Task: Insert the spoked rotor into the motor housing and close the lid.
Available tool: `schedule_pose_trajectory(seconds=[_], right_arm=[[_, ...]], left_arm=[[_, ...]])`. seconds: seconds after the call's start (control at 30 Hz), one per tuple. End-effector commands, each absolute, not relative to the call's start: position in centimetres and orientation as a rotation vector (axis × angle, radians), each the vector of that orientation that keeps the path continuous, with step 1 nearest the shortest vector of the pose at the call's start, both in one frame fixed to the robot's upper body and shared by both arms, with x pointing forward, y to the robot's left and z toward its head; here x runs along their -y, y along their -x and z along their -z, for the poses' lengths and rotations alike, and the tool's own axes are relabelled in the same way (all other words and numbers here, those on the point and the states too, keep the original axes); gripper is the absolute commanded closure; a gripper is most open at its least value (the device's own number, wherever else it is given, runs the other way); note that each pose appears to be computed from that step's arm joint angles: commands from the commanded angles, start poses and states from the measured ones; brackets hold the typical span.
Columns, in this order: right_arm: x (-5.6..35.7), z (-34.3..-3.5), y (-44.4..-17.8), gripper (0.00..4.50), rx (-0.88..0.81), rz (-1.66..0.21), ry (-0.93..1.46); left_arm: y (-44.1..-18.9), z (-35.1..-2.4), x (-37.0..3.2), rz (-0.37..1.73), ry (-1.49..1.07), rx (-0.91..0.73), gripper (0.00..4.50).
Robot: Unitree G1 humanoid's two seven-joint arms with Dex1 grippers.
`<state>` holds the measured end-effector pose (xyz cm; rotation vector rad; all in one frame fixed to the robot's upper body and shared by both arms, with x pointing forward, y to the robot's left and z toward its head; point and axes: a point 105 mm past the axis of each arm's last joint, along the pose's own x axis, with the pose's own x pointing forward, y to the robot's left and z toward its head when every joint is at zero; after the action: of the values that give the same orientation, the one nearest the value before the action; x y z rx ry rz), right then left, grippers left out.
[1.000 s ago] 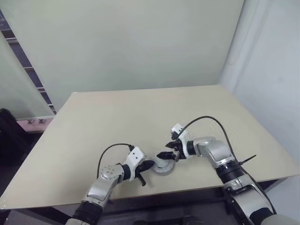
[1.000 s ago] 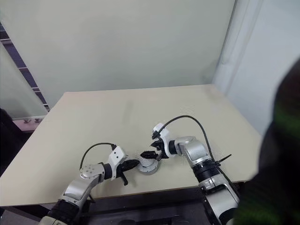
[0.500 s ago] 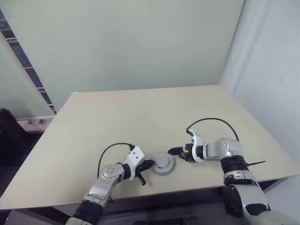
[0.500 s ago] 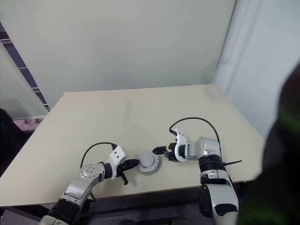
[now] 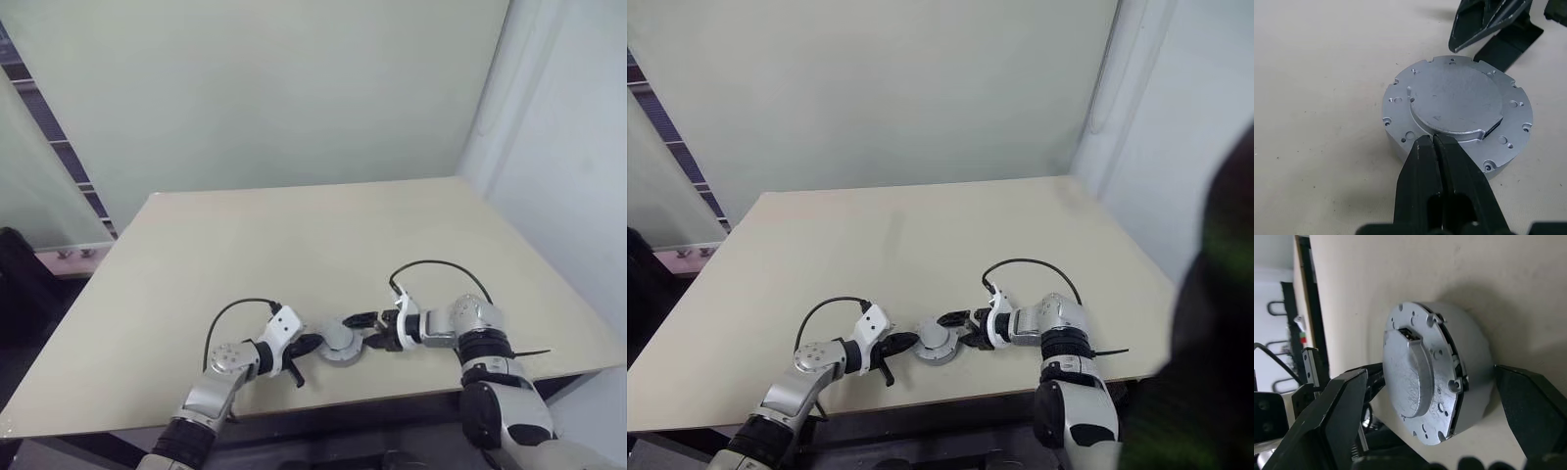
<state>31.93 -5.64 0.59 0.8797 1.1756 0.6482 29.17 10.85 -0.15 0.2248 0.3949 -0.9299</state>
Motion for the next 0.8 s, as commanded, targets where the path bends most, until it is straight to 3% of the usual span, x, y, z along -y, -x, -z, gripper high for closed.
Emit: schedule_pose_trajectory(seconds=[0.03, 0.47, 0.57, 0.7, 0.8], right_arm=[[4.2, -1.8, -31.9, 0.04, -1.149, -0.719, -0.947], [3.6, -1.4, -31.6, 0.04, -1.155, -0.701, -1.023], [3.7, -1.1, -31.4, 0.68, -1.168, -0.689, -1.017], [3.5, -0.9, -30.9, 2.05, -1.190, -0.696, -1.008], [3.5, -0.8, -30.8, 2.77, -1.195, -0.698, -1.005]], left_arm=[[-28.8, 0.5, -10.6, 0.947, -0.240, -0.416, 4.50], [-28.7, 0.5, -10.6, 0.947, -0.239, -0.415, 4.50], [-28.7, 0.5, -10.6, 0.947, -0.238, -0.415, 4.50], [-28.8, 0.5, -10.5, 0.947, -0.236, -0.414, 4.50], [-28.8, 0.5, -10.4, 0.947, -0.235, -0.413, 4.50]])
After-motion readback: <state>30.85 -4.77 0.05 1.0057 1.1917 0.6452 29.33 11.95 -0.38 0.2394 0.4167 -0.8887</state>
